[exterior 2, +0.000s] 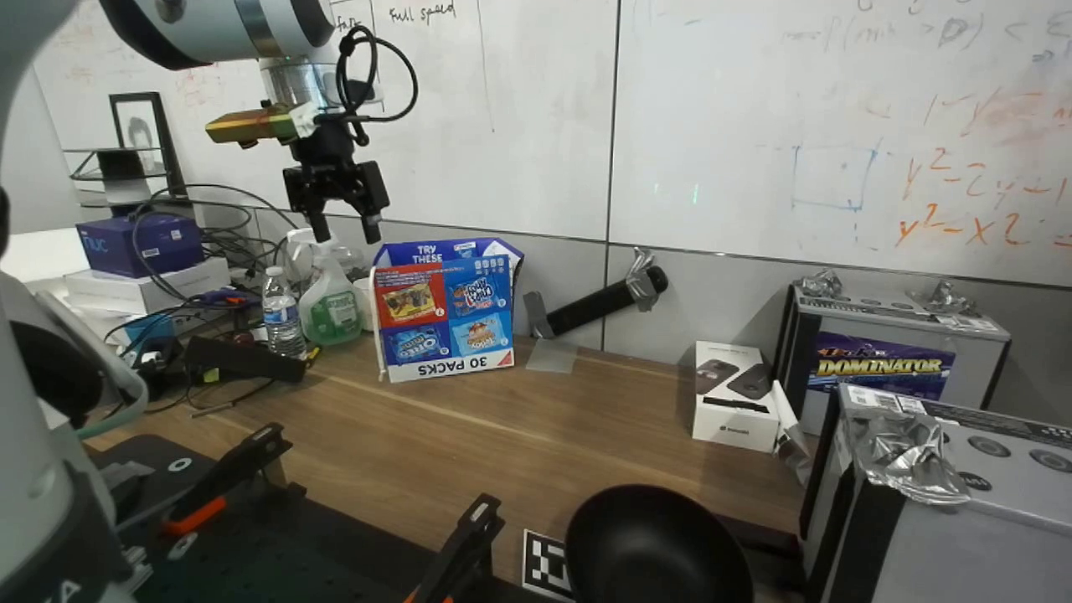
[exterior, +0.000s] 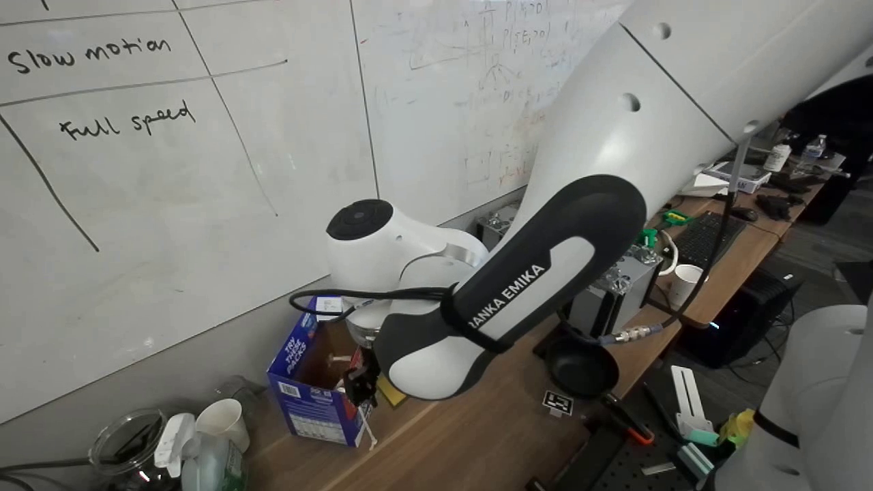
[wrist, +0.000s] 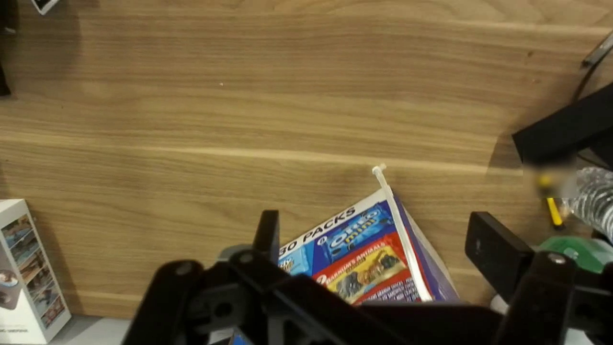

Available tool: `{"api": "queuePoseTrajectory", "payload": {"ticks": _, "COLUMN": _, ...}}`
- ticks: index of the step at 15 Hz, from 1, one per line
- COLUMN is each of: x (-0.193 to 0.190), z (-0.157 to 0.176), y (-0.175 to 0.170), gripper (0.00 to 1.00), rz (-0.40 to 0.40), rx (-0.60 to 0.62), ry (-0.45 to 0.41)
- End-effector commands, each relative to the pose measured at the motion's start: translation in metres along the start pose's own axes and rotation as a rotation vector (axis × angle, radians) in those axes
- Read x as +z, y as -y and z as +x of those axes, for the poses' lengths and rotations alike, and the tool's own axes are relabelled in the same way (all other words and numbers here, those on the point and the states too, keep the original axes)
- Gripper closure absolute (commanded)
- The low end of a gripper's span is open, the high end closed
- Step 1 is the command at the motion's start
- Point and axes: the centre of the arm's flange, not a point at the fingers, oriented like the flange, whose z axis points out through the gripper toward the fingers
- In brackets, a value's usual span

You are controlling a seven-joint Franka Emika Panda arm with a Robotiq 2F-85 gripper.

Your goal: Put the white ropes in the carton box

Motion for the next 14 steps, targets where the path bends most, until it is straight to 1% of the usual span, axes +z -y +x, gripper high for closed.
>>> {"api": "queuePoseTrajectory", "payload": {"ticks": 1, "x": 0.017, "z": -0.021, "y": -0.015, "gripper": 0.00, "rz": 0.027, "rx": -0.079, "ry": 0.022}}
{"api": "queuePoseTrajectory", "payload": {"ticks": 2, "x": 0.024, "z": -0.024, "y": -0.017, "gripper": 0.00, "rz": 0.014, "rx": -0.095, "ry": 0.010}}
{"api": "queuePoseTrajectory", "payload": {"ticks": 8, "x": 0.062, "z": -0.033, "y": -0.021, "gripper": 0.00, "rz": 0.065, "rx": -0.222, "ry": 0.003}}
{"api": "queuePoseTrajectory", "payload": {"ticks": 14, "x": 0.108, "z": -0.025, "y": -0.005, "gripper": 0.00, "rz": 0.127, "rx": -0.318, "ry": 0.021}}
